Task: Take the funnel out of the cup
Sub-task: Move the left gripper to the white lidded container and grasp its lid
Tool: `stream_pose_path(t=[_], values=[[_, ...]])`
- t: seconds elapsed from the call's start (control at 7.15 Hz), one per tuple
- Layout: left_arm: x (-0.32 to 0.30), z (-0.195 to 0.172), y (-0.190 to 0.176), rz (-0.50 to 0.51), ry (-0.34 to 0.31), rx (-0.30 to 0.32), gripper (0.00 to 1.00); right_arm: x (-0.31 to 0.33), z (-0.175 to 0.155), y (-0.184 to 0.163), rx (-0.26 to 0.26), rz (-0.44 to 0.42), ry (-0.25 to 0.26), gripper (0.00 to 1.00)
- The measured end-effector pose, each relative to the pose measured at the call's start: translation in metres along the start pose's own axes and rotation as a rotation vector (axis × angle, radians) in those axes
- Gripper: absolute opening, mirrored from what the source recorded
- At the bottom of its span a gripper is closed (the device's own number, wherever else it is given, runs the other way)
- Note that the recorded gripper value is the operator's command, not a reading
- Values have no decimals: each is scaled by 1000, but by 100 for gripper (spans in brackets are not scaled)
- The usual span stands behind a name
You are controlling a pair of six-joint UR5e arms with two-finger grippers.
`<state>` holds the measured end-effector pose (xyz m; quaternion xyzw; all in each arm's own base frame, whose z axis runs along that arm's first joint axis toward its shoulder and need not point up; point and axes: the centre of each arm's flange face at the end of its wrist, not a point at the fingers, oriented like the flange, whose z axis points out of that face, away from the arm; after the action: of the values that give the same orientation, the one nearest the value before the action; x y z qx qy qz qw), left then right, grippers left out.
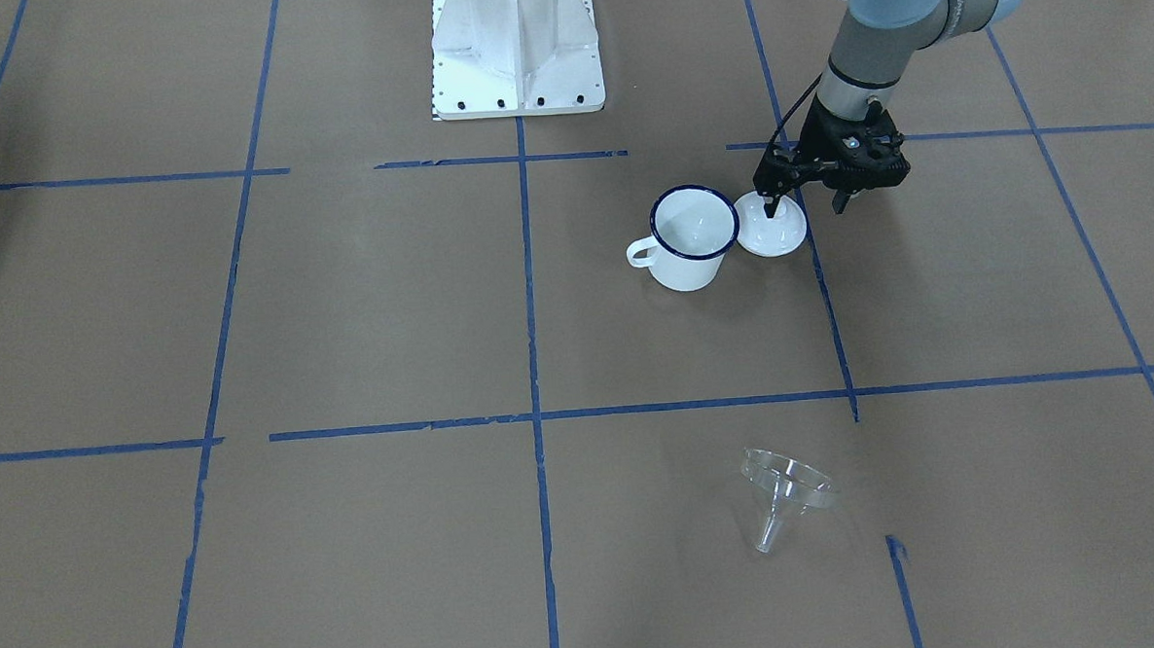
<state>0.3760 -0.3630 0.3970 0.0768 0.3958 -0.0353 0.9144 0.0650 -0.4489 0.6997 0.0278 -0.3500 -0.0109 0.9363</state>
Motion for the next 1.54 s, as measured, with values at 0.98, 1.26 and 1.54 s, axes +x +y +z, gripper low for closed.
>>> stream_pose_path(t=[0.98,1.26,1.54], values=[[18,15,17,27,-1,-20,82,0,0,0,0,0,0,100],[18,16,18,28,-2,-22,82,0,0,0,0,0,0,100],[18,16,19,29,-3,-25,33,0,0,0,0,0,0,100]])
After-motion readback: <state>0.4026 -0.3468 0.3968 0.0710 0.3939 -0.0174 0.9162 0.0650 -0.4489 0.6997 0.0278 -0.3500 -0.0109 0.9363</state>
